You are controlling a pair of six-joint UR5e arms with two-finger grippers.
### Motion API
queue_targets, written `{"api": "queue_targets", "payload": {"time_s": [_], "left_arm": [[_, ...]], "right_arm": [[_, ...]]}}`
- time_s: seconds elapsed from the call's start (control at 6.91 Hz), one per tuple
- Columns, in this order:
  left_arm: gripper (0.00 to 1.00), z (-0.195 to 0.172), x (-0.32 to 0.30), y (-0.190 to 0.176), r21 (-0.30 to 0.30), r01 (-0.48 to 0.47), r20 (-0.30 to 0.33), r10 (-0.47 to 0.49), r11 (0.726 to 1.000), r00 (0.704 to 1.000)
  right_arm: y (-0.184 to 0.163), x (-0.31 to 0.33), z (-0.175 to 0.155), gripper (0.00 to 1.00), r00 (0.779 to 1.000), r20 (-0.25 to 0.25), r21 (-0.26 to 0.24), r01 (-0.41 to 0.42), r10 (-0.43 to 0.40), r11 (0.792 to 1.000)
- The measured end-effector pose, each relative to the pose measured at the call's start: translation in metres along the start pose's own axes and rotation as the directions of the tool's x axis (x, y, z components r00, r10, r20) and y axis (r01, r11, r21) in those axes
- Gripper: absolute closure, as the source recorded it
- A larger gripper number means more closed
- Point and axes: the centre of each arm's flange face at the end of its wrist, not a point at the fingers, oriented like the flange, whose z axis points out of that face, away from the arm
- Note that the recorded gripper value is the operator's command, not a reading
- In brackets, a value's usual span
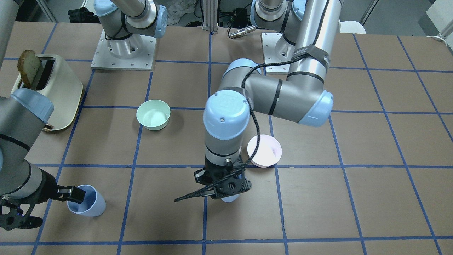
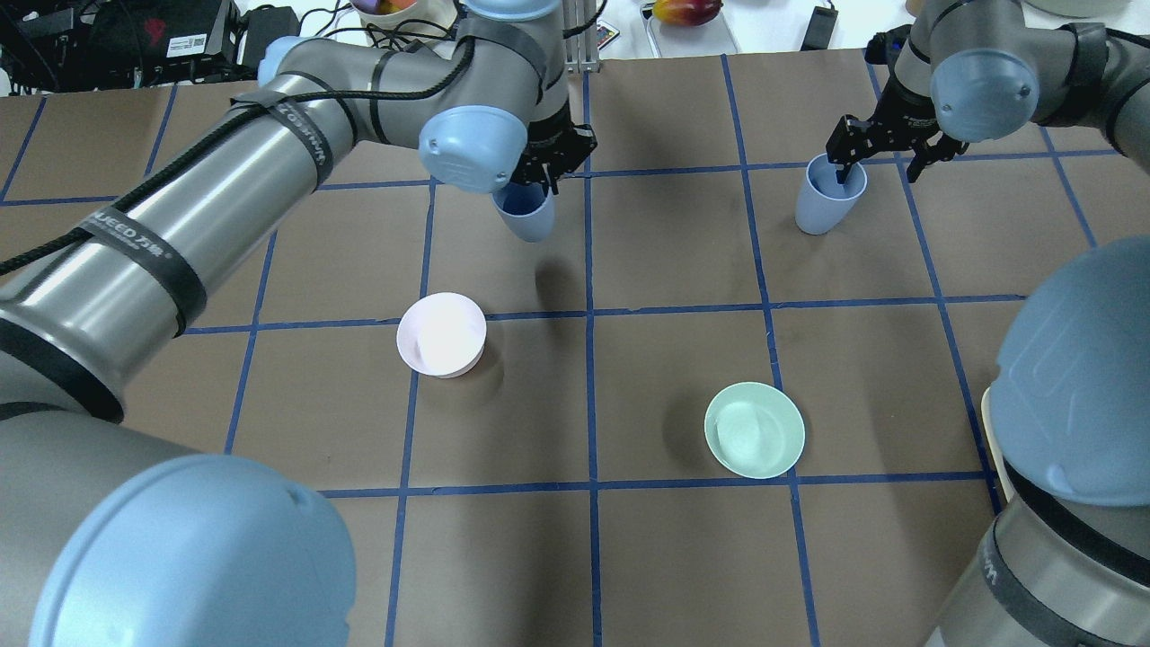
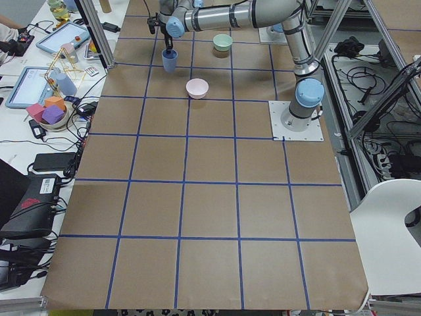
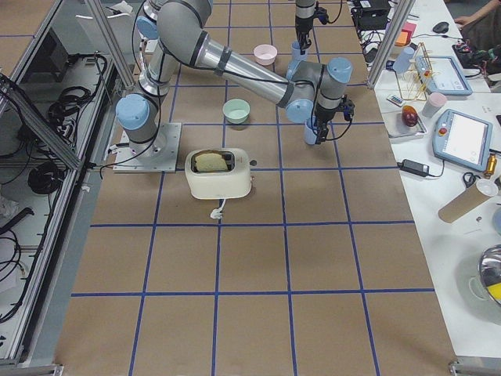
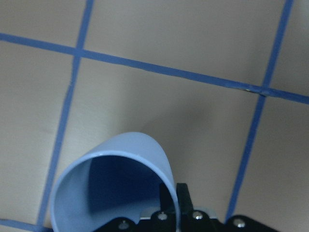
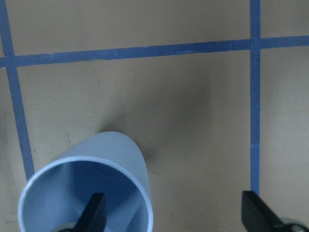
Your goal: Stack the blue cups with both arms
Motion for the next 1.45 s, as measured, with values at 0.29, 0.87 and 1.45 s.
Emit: {"api": "queue_targets", "payload": {"time_s": [0.29,0.87,1.45], "left_arm": [[0.96,0.018,0.027,0.026,-0.025,-0.024,0.007,0.024,0.999,1.000],[0.00,0.028,0.026,0.027,-0.051,-0.030,0.003,0.031,0.998,1.000],[0.00,-0.115,-0.047,0.016,-0.120,-0.077,-0.055,0.071,0.990,0.996]], "right_arm": [[0.000,-0.001,0.010,0.77,1.000,0.006,-0.016,-0.001,0.001,1.000],[-0.001,-0.001,0.010,1.00,1.000,0.016,-0.025,-0.011,0.011,1.000],[0.000,-0.027,-0.047,1.00,0.987,0.112,-0.035,-0.112,0.116,0.993]]}}
